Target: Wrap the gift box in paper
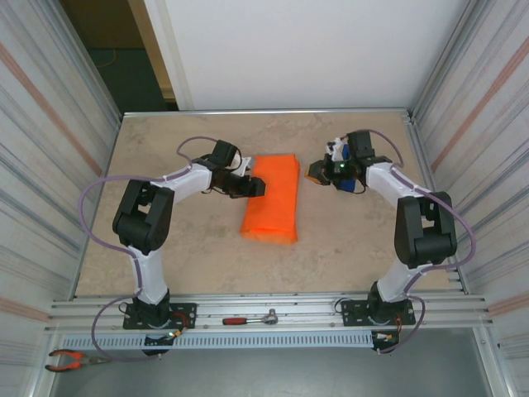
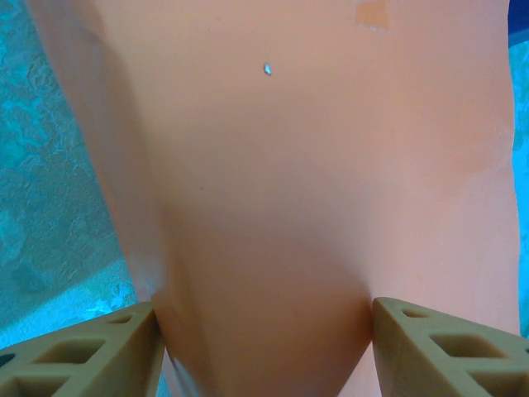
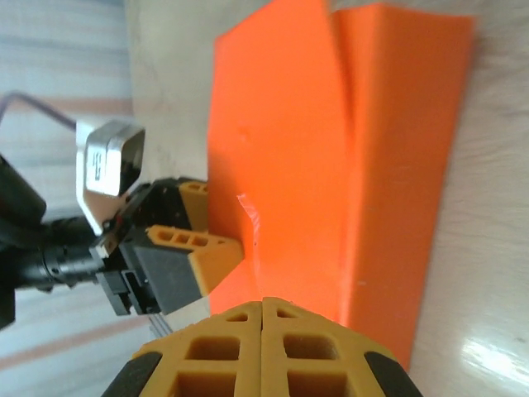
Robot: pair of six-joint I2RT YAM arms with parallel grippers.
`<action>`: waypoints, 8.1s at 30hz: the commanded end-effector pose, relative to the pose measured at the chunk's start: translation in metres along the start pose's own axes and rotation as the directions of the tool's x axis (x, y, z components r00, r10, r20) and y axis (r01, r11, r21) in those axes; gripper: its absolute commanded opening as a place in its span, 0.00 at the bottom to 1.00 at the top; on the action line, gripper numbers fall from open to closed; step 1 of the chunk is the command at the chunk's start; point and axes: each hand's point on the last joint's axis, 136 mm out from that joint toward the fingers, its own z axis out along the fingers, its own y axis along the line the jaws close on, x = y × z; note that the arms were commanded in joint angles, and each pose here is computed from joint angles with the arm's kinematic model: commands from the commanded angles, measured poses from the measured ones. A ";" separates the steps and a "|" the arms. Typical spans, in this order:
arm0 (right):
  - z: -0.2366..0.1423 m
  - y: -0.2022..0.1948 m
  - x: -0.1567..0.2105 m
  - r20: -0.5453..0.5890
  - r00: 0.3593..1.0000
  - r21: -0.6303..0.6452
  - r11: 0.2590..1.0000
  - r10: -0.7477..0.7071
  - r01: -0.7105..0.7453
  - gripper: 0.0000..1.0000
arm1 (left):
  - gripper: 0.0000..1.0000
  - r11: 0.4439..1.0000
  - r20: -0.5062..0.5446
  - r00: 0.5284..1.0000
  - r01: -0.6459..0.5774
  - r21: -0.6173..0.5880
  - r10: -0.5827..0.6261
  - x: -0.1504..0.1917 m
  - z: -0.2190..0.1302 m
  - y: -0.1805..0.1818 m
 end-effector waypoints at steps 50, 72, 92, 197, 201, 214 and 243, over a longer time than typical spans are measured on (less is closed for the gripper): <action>0.038 -0.029 0.032 -0.257 0.963 0.282 0.947 -0.081 0.155 0.27 | 0.63 0.981 -0.174 0.983 0.031 -0.191 -0.065 0.059 0.029 0.047; 0.033 -0.027 0.028 -0.226 0.970 0.336 0.927 -0.095 0.169 0.39 | 0.63 0.979 -0.189 0.980 0.030 -0.200 -0.069 0.062 0.031 0.049; 0.037 -0.032 0.031 -0.233 0.968 0.362 0.915 -0.095 0.177 0.51 | 0.63 0.978 -0.196 0.978 0.030 -0.206 -0.072 0.064 0.033 0.050; 0.024 -0.037 0.022 -0.171 0.966 0.555 0.791 -0.194 0.257 0.00 | 0.62 0.975 -0.233 0.971 0.010 -0.222 -0.063 0.076 0.042 0.050; 0.031 -0.048 0.027 -0.206 0.961 0.578 0.769 -0.186 0.273 0.00 | 0.62 0.975 -0.230 0.971 0.007 -0.223 -0.060 0.075 0.041 0.049; 0.026 -0.055 0.032 -0.158 0.975 0.563 0.796 -0.158 0.221 0.00 | 0.62 0.975 -0.232 0.971 0.007 -0.223 -0.060 0.076 0.042 0.048; 0.063 -0.050 0.057 -0.018 0.994 0.191 0.976 0.108 -0.103 0.00 | 0.62 0.978 -0.231 0.971 0.008 -0.209 -0.057 0.076 0.044 0.044</action>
